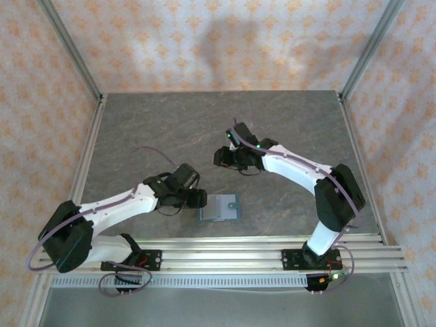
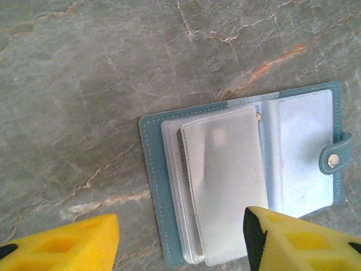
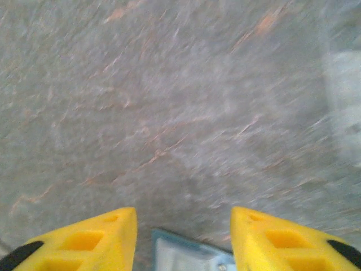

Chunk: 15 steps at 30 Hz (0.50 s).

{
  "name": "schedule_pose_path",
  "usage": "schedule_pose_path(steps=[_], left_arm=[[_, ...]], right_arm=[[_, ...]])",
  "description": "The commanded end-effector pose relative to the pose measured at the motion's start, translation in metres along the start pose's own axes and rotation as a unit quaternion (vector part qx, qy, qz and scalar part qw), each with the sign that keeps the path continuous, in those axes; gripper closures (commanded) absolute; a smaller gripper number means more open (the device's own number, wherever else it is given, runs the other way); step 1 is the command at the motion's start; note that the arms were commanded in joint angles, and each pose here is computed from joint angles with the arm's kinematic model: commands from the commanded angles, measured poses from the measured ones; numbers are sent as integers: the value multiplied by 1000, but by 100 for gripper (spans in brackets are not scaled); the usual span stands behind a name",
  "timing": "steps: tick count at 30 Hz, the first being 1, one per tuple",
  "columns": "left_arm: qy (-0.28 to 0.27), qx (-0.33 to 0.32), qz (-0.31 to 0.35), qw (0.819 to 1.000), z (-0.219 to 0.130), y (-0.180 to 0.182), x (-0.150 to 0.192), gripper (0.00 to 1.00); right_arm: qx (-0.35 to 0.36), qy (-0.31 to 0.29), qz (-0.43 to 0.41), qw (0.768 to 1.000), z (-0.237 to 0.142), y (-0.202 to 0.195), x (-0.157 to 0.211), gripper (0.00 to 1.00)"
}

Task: Put the credit cards into the card holder
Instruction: Pick up the credit card from the storage box.

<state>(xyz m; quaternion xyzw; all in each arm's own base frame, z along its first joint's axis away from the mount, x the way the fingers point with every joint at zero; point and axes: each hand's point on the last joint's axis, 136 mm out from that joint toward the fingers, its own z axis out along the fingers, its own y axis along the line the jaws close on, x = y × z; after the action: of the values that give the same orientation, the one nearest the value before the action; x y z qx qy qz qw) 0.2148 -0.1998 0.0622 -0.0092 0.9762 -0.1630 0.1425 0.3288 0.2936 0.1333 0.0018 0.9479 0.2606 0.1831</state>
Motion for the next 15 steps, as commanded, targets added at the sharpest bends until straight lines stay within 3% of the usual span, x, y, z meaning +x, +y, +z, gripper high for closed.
schedule_pose_path(steps=[1,9,13,15], left_arm=[[0,-22,20,1000,9,0,-6,39],[21,-24,20,999,33,1,4,43],[22,-26,16,999,37,6,9,46],[21,-28,13,999,37,8,11,48]], right_arm=[[76,-36,-30,996,-30,-23,-29,59],[196,-76,-81,974,-50,-47,-95,60],[216,-68,-108,968,-33,-47,-114,62],[226,-57,-118,965,-21,-47,-121,68]])
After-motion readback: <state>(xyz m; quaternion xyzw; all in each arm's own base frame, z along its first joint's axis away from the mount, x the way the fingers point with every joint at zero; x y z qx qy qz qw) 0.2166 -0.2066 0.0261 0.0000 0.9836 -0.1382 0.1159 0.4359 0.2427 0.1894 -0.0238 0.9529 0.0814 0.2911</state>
